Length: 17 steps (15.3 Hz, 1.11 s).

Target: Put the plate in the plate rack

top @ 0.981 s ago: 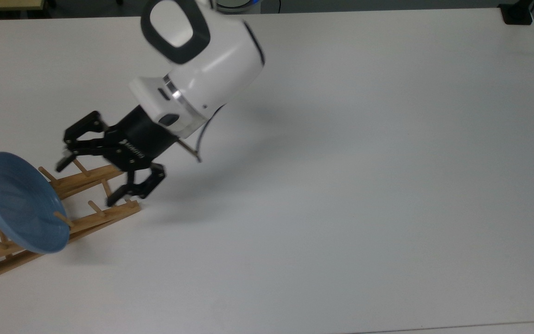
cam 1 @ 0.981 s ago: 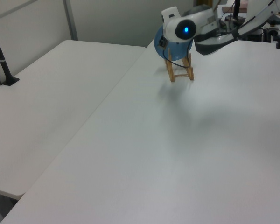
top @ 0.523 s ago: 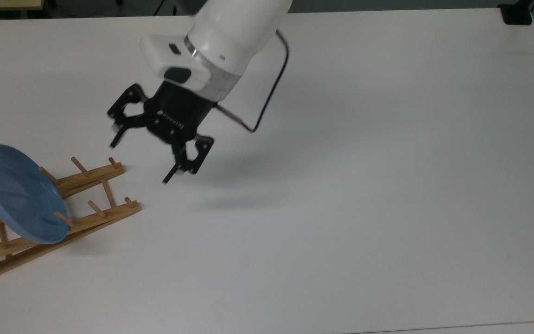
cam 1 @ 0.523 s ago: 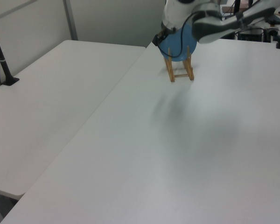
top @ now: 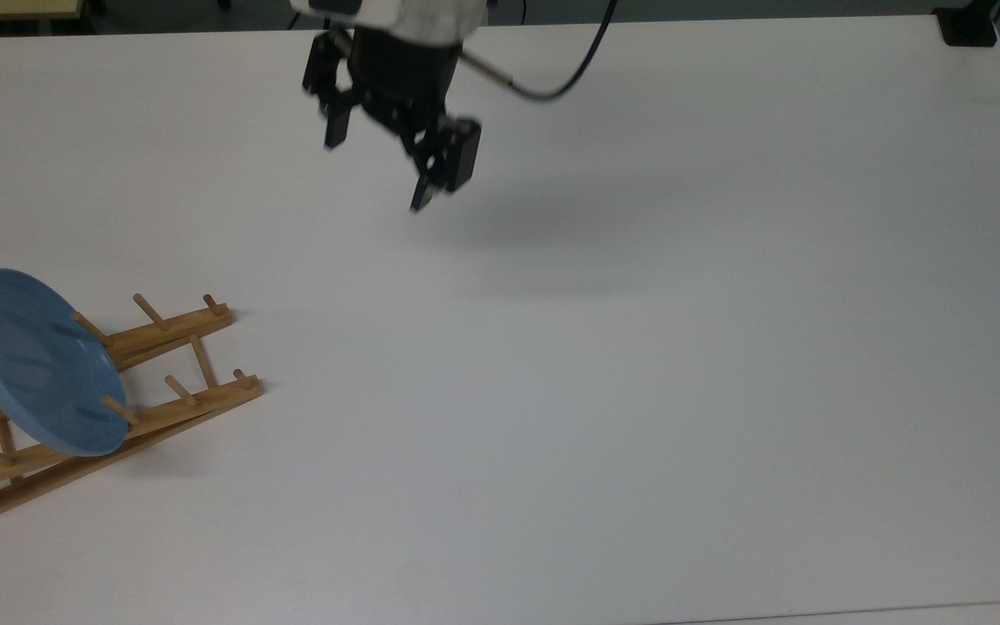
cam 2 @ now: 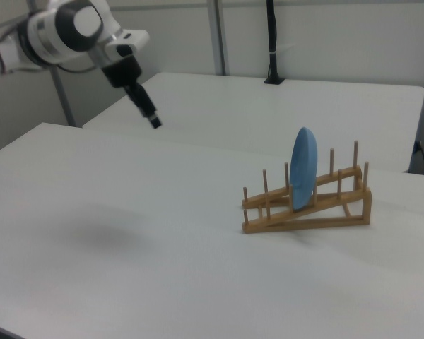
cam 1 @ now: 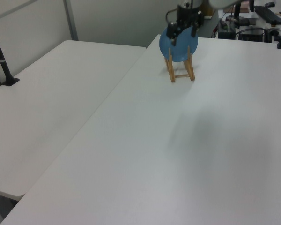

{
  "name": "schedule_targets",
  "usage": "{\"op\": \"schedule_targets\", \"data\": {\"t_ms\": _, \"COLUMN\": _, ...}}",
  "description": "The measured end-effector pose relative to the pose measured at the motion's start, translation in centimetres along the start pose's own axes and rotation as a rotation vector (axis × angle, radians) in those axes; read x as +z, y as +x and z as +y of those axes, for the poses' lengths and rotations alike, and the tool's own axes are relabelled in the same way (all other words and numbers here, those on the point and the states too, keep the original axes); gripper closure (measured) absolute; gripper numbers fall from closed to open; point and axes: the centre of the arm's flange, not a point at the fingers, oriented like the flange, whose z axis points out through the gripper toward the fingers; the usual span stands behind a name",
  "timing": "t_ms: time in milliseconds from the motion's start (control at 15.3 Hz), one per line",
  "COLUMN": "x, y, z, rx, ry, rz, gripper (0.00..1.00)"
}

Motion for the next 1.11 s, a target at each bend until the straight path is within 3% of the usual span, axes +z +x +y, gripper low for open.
{"op": "schedule_targets", "data": {"t_ms": 262, "x": -4.3, "y": -0.9, "z": 3.9, "rx": -0.05, "ry": 0.108, "rz": -0.156, "gripper": 0.0}}
{"op": "schedule_targets", "data": {"t_ms": 458, "x": -5.3, "y": -0.4, "z": 8.1, "rx": -0.183, "ry": 0.16, "rz": -0.211, "gripper": 0.0}}
{"op": "schedule_targets", "data": {"t_ms": 916, "x": -3.6, "y": 3.1, "z": 14.4, "rx": -0.436, "ry": 0.205, "rz": -0.102, "gripper": 0.0}}
{"op": "schedule_targets", "data": {"t_ms": 1112, "x": -3.3, "y": 3.6, "z": 15.4, "rx": -0.479, "ry": 0.208, "rz": -0.096, "gripper": 0.0}}
